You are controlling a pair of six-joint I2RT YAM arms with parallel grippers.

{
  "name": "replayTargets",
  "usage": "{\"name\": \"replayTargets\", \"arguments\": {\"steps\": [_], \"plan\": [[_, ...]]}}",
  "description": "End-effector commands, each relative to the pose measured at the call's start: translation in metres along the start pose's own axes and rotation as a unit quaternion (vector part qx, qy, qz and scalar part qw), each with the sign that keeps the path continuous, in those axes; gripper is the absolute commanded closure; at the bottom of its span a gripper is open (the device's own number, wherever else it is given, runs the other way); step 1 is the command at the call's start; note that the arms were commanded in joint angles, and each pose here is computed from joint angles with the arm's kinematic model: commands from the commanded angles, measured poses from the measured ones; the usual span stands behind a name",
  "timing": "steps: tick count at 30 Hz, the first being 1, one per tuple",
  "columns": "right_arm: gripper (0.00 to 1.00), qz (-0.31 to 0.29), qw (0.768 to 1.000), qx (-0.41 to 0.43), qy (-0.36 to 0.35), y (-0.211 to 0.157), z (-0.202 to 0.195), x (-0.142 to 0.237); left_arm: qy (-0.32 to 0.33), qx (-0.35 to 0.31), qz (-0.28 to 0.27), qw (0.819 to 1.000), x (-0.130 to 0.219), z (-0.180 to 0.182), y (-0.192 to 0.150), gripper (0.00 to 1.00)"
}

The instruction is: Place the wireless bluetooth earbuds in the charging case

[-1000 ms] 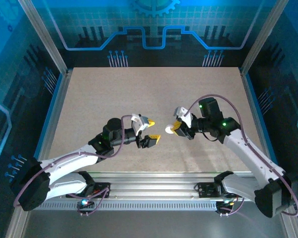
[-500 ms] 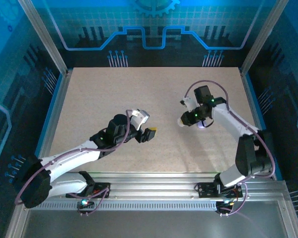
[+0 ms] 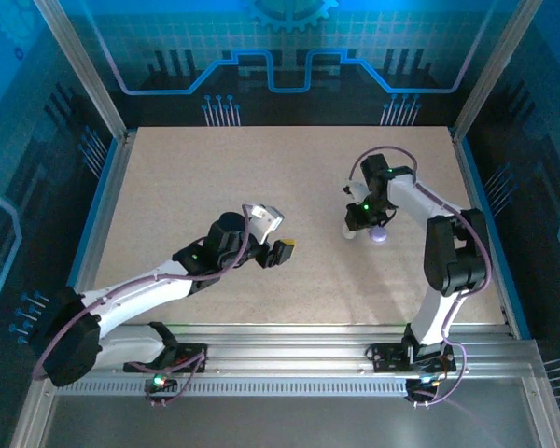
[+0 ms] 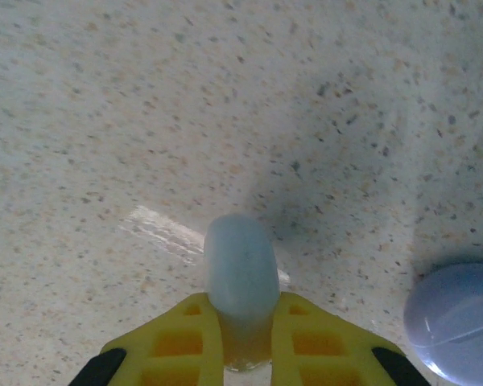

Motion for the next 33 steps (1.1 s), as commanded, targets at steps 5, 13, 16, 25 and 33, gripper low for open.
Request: {"name": "replayTargets", "arguments": {"steps": [5, 13, 16, 25, 33], "plan": [[0.86, 0.023, 0.999, -0.029, -0.028, 0.006, -0.015, -0.006, -0.001, 0.003, -0.003, 1.0, -0.004, 0.0, 0.008, 0.31], [0.84, 0.033, 0.999, -0.036, -0.021, 0.015, -0.021, -0.018, 0.0, 0.003, -0.007, 1.0, -0.004, 0.001, 0.009, 0.31], [0.83, 0.033, 0.998, -0.04, -0.027, 0.018, -0.023, -0.02, 0.002, 0.001, -0.009, 1.0, -0.004, 0.001, 0.01, 0.31], [0.65, 0.038, 0.996, -0.05, -0.057, 0.02, -0.03, -0.026, -0.001, -0.003, -0.006, 1.0, -0.008, 0.001, 0.009, 0.31], [0.57, 0.032, 0.995, -0.055, -0.078, 0.023, -0.033, -0.023, 0.0, -0.002, 0.0, 1.0, -0.009, 0.001, 0.006, 0.32]]}}
Point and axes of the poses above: each hand's point on the last joint's axis, 136 mm out from that joint toward the fingers, its own x axis back along the fingers, its own z axis along the line the jaws close on, y = z × x, the point moved 9 cm from there along x, back along the fingers, and after that the axes turned 15 degrees about -x, right-handed, at the moved point
